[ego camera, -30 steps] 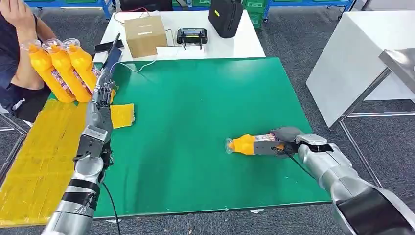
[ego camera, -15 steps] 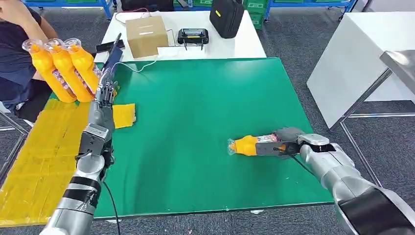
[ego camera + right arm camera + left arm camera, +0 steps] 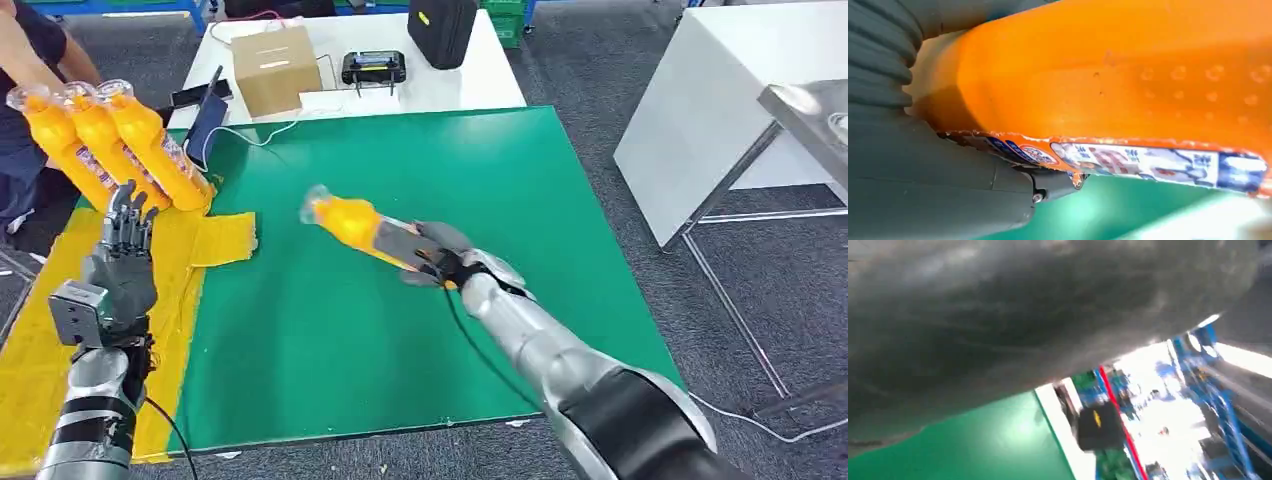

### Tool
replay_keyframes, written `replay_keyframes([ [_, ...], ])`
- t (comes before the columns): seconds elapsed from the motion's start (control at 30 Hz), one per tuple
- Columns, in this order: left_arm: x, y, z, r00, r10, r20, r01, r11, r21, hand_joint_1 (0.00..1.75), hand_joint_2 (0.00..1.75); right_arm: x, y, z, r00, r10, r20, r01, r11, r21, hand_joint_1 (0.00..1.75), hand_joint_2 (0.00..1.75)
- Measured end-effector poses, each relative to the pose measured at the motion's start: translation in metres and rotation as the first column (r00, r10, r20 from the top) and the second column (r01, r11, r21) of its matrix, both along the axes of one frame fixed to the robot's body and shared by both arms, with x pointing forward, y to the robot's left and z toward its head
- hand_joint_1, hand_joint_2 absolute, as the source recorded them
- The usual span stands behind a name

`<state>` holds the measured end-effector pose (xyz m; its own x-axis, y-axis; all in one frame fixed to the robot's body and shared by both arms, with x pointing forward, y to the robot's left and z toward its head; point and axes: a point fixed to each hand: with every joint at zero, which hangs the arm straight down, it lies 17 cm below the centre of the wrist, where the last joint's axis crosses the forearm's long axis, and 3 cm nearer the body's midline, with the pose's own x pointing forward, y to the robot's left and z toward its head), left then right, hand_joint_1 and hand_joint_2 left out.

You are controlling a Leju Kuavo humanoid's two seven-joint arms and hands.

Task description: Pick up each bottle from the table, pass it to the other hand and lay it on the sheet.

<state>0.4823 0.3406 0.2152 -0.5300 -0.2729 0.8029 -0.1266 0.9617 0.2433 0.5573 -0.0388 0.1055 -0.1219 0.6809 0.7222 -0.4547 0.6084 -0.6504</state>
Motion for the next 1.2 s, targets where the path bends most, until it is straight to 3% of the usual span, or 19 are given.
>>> replay_keyframes([
  [0.1, -0.008, 0.024, -0.006, 0.999, 0.030, -0.020, -0.030, 0.999, -0.025, 0.00, 0.00, 0.003, 0.050, 0.082, 0.995, -0.023, 0.097, -0.012, 0.940, 0.342, 1.75, 1.75],
  [0.2, -0.013, 0.038, -0.003, 0.999, 0.033, -0.007, -0.034, 0.998, -0.048, 0.00, 0.00, 0.000, 0.084, 0.165, 0.983, -0.052, 0.175, -0.045, 0.862, 0.506, 1.75, 1.75],
  [0.23, -0.013, 0.039, -0.002, 1.000, 0.028, -0.004, -0.028, 0.998, -0.052, 0.00, 1.75, -0.006, 0.097, 0.187, 0.978, -0.036, 0.207, -0.078, 0.852, 0.518, 1.75, 1.75],
  [0.4, -0.012, 0.039, 0.003, 1.000, 0.014, 0.006, -0.014, 0.998, -0.060, 0.00, 1.75, -0.041, 0.149, 0.235, 0.947, 0.073, 0.314, -0.231, 0.833, 0.503, 1.75, 1.75],
  [0.57, -0.017, 0.034, 0.006, 1.000, 0.003, 0.014, -0.002, 0.998, -0.069, 0.00, 1.75, -0.059, 0.165, 0.233, 0.910, 0.140, 0.390, -0.316, 0.844, 0.434, 1.75, 1.75],
  [0.7, -0.021, 0.029, 0.007, 1.000, -0.006, 0.021, 0.008, 0.997, -0.081, 0.00, 1.75, -0.062, 0.166, 0.224, 0.902, 0.161, 0.400, -0.330, 0.856, 0.399, 1.75, 1.75],
  [0.8, -0.032, 0.004, -0.001, 1.000, -0.005, -0.010, 0.004, 0.997, -0.081, 0.00, 1.75, -0.058, 0.143, 0.196, 0.903, 0.168, 0.395, -0.316, 0.884, 0.345, 1.75, 1.75],
  [0.9, -0.040, -0.045, -0.004, 1.000, -0.003, -0.026, 0.001, 0.997, -0.080, 0.00, 1.75, -0.056, 0.088, 0.140, 0.916, 0.159, 0.368, -0.285, 0.904, 0.320, 1.75, 1.75],
  [1.0, -0.039, -0.092, 0.008, 0.998, -0.062, -0.008, 0.060, 0.989, -0.134, 0.00, 1.75, -0.062, 0.040, 0.088, 0.936, 0.135, 0.325, -0.238, 0.923, 0.301, 1.75, 1.75],
  [1.2, -0.045, -0.130, 0.022, 0.984, -0.175, 0.026, 0.177, 0.968, -0.176, 0.00, 1.75, -0.077, 0.034, 0.048, 0.955, 0.142, 0.262, -0.211, 0.943, 0.257, 1.75, 1.75],
])
